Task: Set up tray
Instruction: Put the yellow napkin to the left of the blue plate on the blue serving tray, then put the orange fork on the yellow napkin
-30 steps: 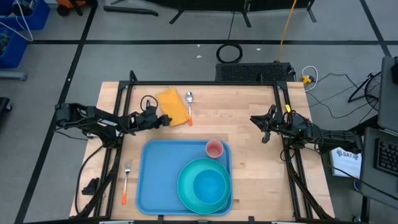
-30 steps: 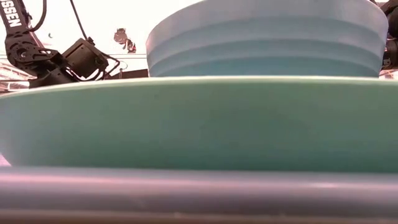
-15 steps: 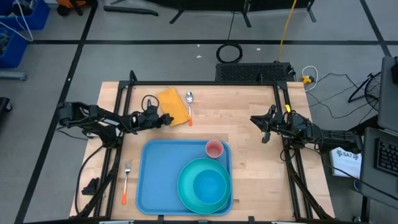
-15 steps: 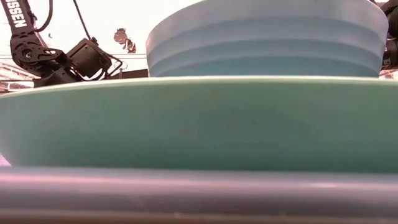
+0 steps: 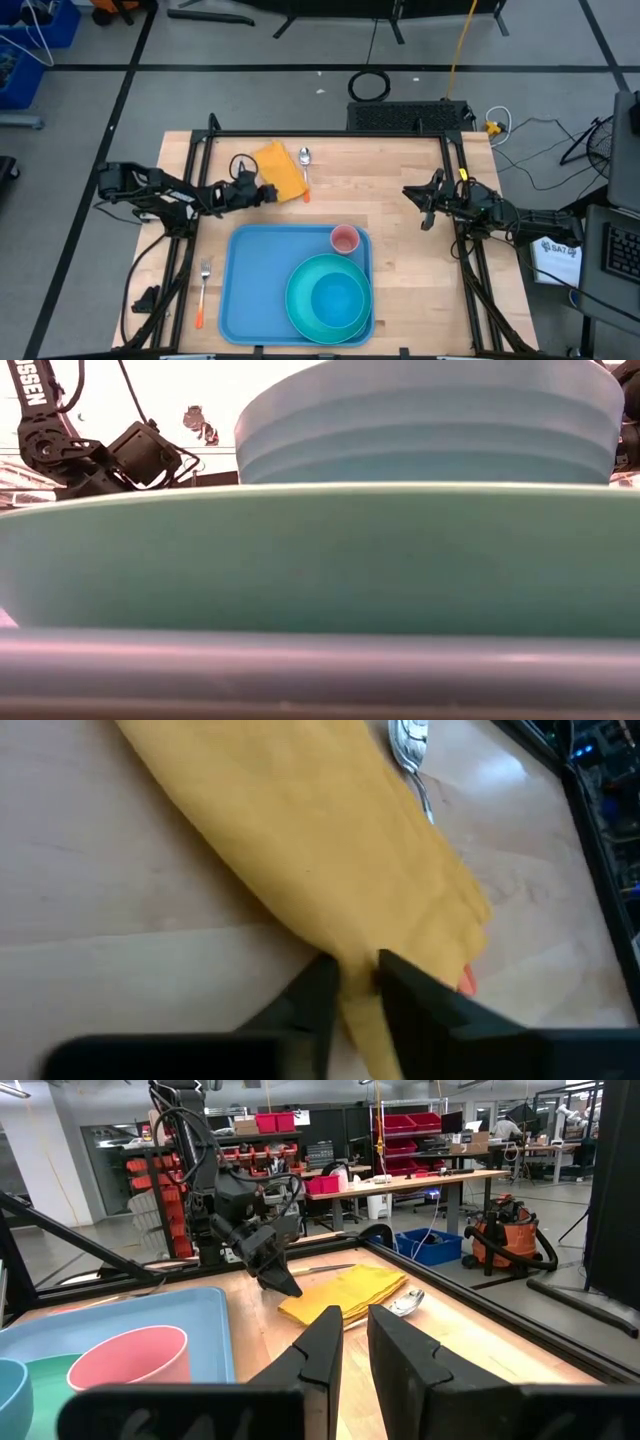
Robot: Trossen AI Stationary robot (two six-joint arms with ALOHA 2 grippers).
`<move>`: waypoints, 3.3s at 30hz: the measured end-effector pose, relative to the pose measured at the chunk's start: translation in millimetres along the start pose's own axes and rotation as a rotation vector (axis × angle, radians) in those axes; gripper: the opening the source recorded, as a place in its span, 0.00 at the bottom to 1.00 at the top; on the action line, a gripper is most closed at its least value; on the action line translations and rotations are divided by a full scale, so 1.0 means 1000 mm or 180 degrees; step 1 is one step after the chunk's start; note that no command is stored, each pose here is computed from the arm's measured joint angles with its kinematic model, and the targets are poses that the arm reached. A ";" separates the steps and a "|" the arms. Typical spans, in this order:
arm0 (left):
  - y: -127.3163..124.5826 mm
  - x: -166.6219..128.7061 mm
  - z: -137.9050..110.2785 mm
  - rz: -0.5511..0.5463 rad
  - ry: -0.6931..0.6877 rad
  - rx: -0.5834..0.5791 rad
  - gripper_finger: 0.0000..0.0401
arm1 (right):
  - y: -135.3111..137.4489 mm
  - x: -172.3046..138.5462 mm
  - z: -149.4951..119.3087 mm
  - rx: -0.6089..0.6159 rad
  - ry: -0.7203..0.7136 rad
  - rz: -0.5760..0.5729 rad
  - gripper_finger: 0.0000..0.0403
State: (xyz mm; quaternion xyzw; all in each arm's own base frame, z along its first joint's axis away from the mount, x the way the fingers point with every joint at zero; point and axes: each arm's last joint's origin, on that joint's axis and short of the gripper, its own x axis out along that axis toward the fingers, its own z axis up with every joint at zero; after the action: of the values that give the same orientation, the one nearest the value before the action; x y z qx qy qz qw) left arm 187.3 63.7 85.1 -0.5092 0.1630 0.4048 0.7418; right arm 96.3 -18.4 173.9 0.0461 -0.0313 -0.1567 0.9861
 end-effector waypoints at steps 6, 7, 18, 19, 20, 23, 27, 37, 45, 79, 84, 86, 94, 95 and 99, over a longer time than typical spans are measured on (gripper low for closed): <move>0.006 0.001 -0.002 0.0235 -0.0162 0.0336 0.01 | 0.000 0.000 0.000 -0.0001 0.0000 -0.0001 0.11; 0.005 0.002 -0.002 0.0223 -0.0159 0.0339 0.01 | 0.000 0.000 0.000 0.0000 0.0000 0.0000 0.11; -0.017 -0.017 -0.002 -0.0853 0.0749 0.0277 0.01 | 0.000 0.000 0.000 0.0000 0.0000 0.0000 0.11; -0.021 -0.021 -0.001 -0.0979 0.0807 0.0267 0.01 | 0.000 0.000 0.000 0.0000 0.0001 -0.0001 0.11; -0.026 -0.025 0.000 -0.1122 0.0848 0.0261 0.00 | 0.000 0.000 0.000 0.0000 0.0000 0.0000 0.11; -0.035 -0.039 0.000 -0.1386 0.0937 0.0251 0.00 | 0.000 0.000 0.000 0.0000 0.0001 -0.0001 0.11; -0.041 -0.056 -0.005 -0.1594 0.1247 0.0263 0.00 | 0.000 0.000 0.000 0.0000 0.0005 -0.0002 0.11; -0.025 -0.091 -0.051 -0.0888 0.1983 0.0177 0.00 | 0.000 0.000 0.000 0.0000 0.0004 -0.0001 0.11; -0.019 -0.124 -0.092 -0.0767 0.2164 -0.0063 0.00 | 0.000 0.000 0.000 -0.0002 0.0005 -0.0001 0.11; -0.025 -0.161 -0.194 0.0030 0.2434 0.0066 0.19 | 0.000 0.000 0.000 -0.0001 0.0005 -0.0001 0.11; -0.034 -0.168 -0.193 -0.0266 0.2603 0.0154 0.29 | 0.000 0.000 0.000 0.0000 0.0005 -0.0001 0.11; -0.040 -0.175 -0.188 -0.0427 0.2703 0.0111 0.32 | 0.000 0.000 0.000 -0.0001 0.0005 -0.0001 0.11; -0.066 -0.207 -0.158 -0.0569 0.2812 0.0089 0.33 | 0.000 0.000 0.000 -0.0001 0.0006 -0.0002 0.11; -0.066 -0.209 -0.154 -0.0386 0.2831 0.0071 0.33 | 0.000 0.000 0.000 -0.0001 0.0006 -0.0002 0.11; -0.059 -0.220 -0.146 0.0815 0.3147 -0.0265 0.33 | 0.000 0.000 0.000 -0.0001 0.0006 -0.0001 0.11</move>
State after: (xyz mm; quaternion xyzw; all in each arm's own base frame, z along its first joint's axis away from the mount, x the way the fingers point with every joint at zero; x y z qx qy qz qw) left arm 121.4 -171.1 203.5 -0.6449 0.5392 0.2093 0.4996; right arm 96.4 -18.4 173.8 0.0461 -0.0304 -0.1567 0.9861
